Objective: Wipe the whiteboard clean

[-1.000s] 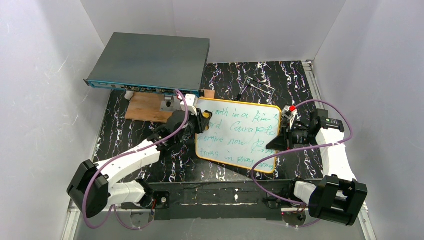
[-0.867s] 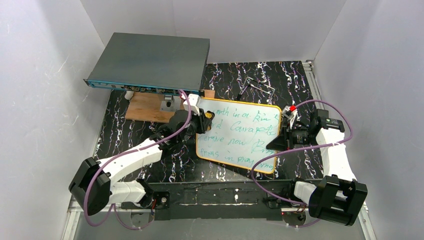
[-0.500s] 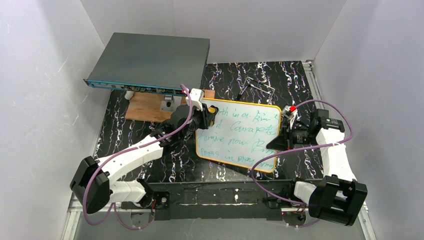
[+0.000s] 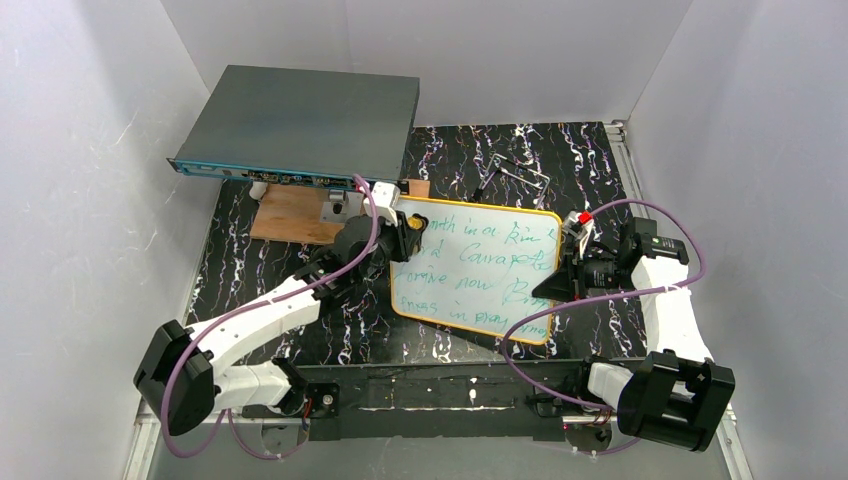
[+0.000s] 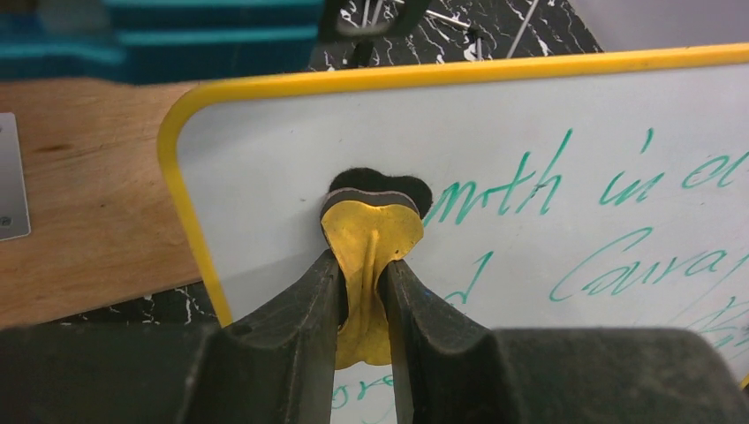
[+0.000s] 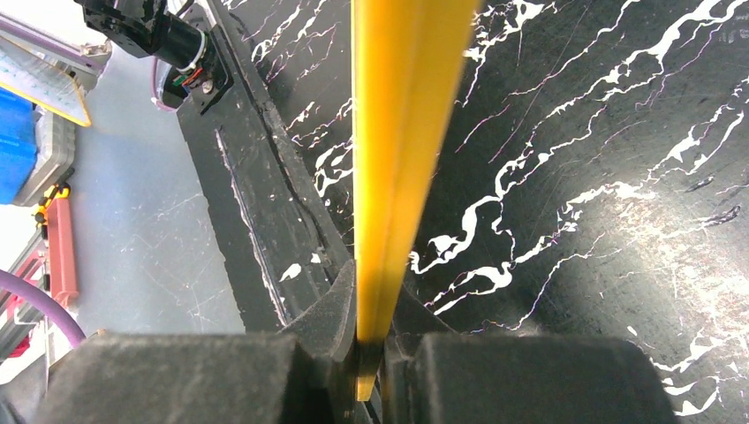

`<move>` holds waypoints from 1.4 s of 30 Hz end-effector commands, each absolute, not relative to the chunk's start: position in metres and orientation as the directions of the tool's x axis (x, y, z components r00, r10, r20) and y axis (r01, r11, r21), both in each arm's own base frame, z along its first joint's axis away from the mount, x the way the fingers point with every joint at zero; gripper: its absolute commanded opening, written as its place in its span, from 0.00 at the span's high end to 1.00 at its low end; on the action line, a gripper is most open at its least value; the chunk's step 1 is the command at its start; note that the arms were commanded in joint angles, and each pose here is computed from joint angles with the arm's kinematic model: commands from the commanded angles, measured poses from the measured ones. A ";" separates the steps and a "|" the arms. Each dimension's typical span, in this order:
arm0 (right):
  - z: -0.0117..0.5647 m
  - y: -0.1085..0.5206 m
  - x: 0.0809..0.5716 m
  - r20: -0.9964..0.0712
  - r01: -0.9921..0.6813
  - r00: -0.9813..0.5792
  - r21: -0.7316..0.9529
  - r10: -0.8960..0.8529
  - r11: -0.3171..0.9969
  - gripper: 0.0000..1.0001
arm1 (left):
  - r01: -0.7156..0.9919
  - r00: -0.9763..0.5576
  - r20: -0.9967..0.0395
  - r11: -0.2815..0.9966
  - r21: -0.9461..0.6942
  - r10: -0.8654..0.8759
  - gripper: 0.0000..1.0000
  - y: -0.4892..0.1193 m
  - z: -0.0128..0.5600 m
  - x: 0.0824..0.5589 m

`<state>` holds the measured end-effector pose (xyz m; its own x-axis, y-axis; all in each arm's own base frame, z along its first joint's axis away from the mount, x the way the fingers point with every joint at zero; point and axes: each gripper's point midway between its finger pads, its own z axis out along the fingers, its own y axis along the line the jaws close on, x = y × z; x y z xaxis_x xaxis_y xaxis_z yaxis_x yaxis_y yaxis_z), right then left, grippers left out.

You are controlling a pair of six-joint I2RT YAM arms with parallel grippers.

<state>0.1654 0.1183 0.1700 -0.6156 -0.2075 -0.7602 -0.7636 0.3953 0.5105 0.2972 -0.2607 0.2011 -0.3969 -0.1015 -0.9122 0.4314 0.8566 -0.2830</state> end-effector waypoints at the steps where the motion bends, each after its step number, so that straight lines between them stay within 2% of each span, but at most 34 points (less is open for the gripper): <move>1: 0.151 0.102 0.174 -0.785 -0.847 -0.489 0.322 -0.382 0.422 0.99 | 0.410 -0.416 -0.908 0.883 -0.229 -0.042 1.00 -0.241 0.180 0.291; 14: 0.151 0.102 0.173 -0.784 -0.847 -0.491 0.327 -0.379 0.419 0.99 | 0.597 -0.415 -0.909 0.766 -0.239 0.040 1.00 -0.282 0.182 0.269; 26: 0.151 0.102 0.173 -0.784 -0.847 -0.490 0.326 -0.380 0.420 0.99 | 0.543 -0.362 -0.932 0.812 -0.214 -0.004 1.00 -0.280 0.215 0.290; 34: 0.150 0.102 0.174 -0.783 -0.847 -0.491 0.326 -0.381 0.421 0.99 | 0.478 -0.412 -0.910 0.841 -0.254 -0.041 1.00 -0.261 0.199 0.296; 42: 0.148 0.101 0.175 -0.779 -0.844 -0.498 0.334 -0.380 0.420 0.99 | 0.488 -0.445 -0.895 0.827 -0.278 -0.039 1.00 -0.256 0.180 0.284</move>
